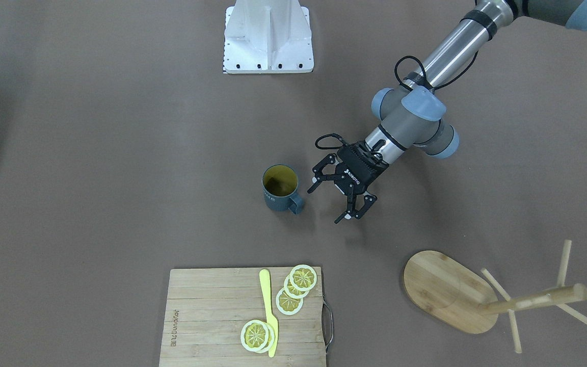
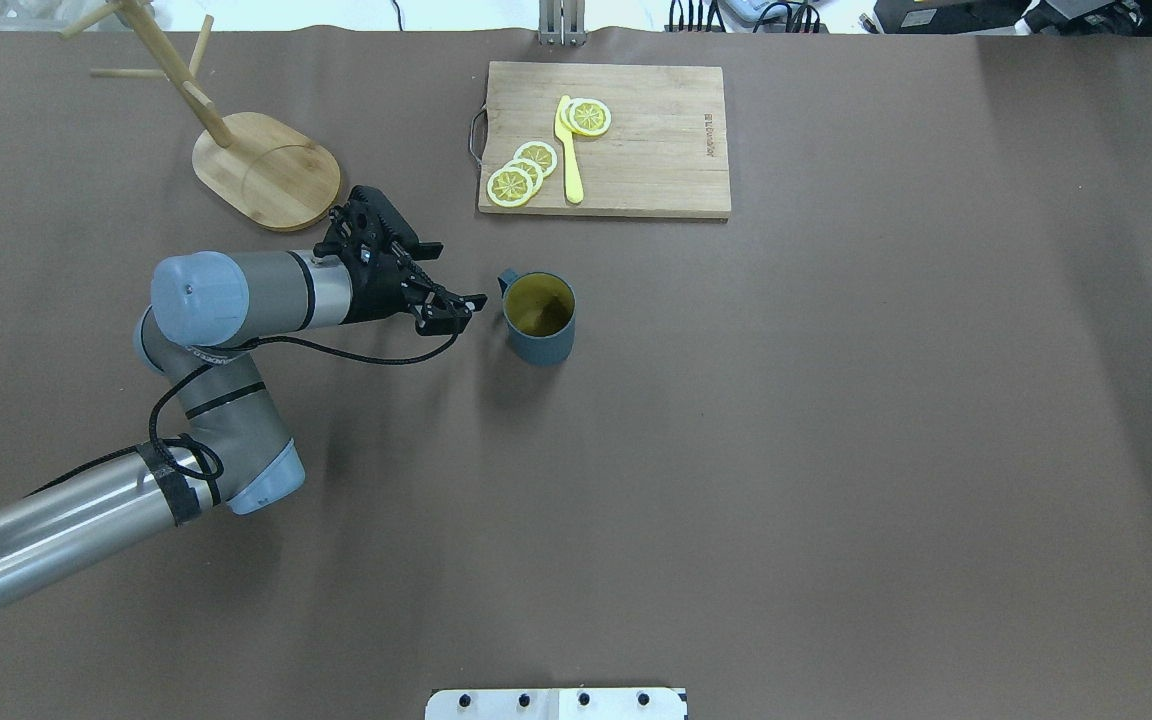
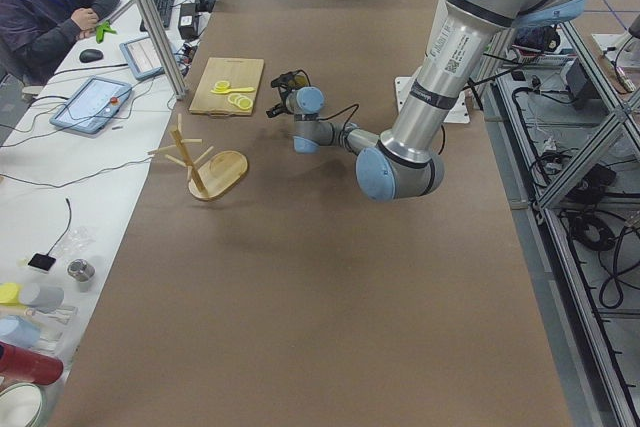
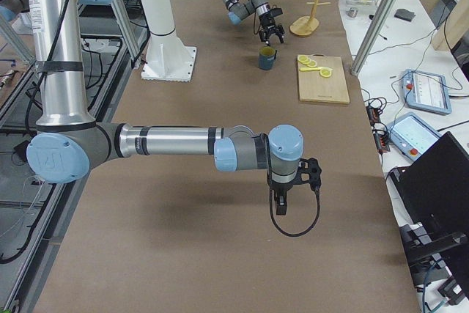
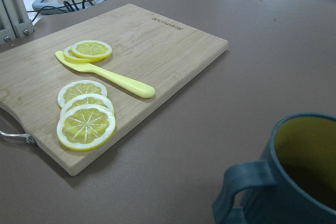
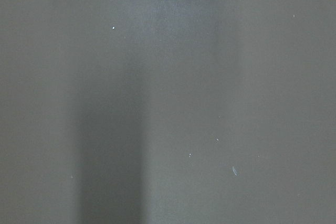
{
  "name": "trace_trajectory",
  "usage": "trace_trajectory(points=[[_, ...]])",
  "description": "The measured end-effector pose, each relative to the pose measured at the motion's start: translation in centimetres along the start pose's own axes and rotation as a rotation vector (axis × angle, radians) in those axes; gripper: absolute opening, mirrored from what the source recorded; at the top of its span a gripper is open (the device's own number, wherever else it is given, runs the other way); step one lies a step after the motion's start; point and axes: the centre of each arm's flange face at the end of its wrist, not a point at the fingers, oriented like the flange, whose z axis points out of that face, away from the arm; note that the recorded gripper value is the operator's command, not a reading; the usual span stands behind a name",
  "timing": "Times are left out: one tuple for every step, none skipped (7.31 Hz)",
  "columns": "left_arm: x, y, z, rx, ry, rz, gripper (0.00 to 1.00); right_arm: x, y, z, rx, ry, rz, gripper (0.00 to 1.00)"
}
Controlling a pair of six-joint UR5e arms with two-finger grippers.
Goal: Hang cup on storage rack
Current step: 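Reach the left gripper to the mug handle and close on it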
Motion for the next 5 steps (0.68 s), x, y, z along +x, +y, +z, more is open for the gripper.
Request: trace_trajectory(points=[[0.1, 0.1, 0.2, -0.001, -0.007, -0.007, 0.89, 0.1, 0.1, 0.1, -0.001, 0.001, 0.001, 1.0], [0.3, 0.0, 0.5, -0.001, -0.01, -0.009, 0.85, 0.2, 0.3, 0.1, -0.002, 0.002, 0.003, 1.0], [0.6, -0.2, 0.8, 0.0, -0.01, -0.008, 0.82, 0.3, 0.4, 0.1, -0.003, 0.003, 0.005, 1.0], [0.9, -0.2, 1.1, -0.002, -0.007, -0.005, 0.8, 0.3, 0.4, 0.1, -0.002, 0.003, 0.007, 1.0], [1.1, -0.3, 1.4, -0.004, -0.006, -0.003, 0.77, 0.2, 0.3, 0.1, -0.001, 0.004, 0.009, 1.0]])
